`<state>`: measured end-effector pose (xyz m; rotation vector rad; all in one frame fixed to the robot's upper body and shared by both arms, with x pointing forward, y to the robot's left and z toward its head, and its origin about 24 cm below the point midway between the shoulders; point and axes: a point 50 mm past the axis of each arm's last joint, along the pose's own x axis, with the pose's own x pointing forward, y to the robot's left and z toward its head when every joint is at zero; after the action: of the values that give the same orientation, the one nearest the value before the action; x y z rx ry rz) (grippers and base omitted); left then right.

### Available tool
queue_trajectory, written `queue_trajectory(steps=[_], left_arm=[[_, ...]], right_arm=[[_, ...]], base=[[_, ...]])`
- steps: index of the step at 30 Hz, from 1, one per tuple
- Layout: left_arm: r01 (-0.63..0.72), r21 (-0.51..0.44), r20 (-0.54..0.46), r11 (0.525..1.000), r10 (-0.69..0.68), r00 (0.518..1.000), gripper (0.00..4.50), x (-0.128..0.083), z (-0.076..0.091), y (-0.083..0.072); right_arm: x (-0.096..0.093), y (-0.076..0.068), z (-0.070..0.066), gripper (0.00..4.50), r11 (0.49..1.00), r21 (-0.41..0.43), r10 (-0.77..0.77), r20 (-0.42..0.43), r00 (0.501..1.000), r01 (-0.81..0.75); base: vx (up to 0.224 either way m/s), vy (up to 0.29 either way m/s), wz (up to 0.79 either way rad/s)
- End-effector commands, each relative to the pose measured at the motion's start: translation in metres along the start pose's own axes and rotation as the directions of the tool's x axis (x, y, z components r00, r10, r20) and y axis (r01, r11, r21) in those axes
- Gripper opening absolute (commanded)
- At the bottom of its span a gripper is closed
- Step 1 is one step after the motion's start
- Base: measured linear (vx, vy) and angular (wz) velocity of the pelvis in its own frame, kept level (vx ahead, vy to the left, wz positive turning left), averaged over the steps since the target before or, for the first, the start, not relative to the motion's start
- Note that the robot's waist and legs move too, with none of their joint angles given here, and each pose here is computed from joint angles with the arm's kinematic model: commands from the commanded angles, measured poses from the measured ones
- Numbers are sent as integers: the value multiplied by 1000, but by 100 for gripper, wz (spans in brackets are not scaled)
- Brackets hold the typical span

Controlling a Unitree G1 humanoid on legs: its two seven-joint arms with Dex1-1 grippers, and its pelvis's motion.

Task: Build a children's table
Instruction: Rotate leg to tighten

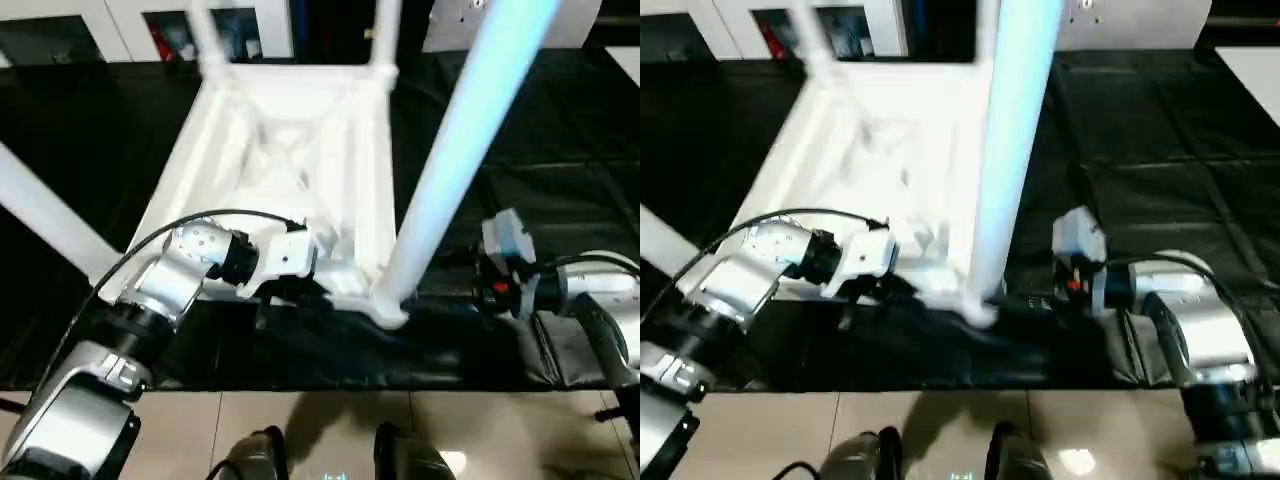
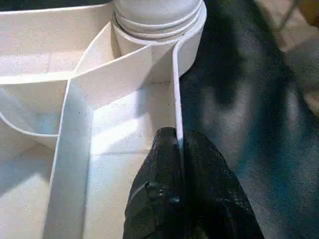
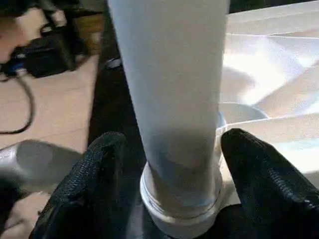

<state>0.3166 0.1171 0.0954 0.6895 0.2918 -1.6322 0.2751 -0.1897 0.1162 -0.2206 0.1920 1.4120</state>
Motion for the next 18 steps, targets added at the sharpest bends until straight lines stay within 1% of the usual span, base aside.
queue_trajectory(steps=[1,2,4,6,8,10,13,16,17,18], left_arm=[[108,62,-37,992,-106,994,0,6,5,-4],[117,68,-39,991,-114,993,0,6,5,-3],[124,77,-39,989,-122,992,0,6,6,-1],[126,81,-38,989,-124,992,0,6,7,0],[127,85,-41,988,-124,991,0,5,6,1],[127,88,-43,988,-124,991,0,4,5,2],[125,84,-46,989,-121,992,0,3,4,2],[118,75,-48,990,-114,992,0,1,2,2],[109,69,-44,992,-107,993,0,1,1,2],[77,42,-26,996,-75,997,0,0,1,4]], right_arm=[[2,0,2,317,999,-15,43,-9,999,-43],[3,-1,2,317,998,-11,60,-12,998,-61],[6,-2,1,296,995,5,101,-19,995,-101],[8,-3,1,289,991,11,135,-21,991,-135],[9,-3,2,264,988,15,154,-21,988,-154],[11,-2,2,253,983,22,184,-23,983,-183],[13,-2,1,221,978,36,204,-23,979,-203],[14,-1,0,200,974,57,221,-22,975,-220],[14,0,0,200,974,61,221,-11,975,-220],[16,1,-1,199,975,88,202,18,979,-203]], base=[[0,0,0],[0,0,0],[0,0,0],[0,0,0],[0,0,0],[0,0,0],[0,0,0],[0,0,0],[0,0,0],[0,0,0]])
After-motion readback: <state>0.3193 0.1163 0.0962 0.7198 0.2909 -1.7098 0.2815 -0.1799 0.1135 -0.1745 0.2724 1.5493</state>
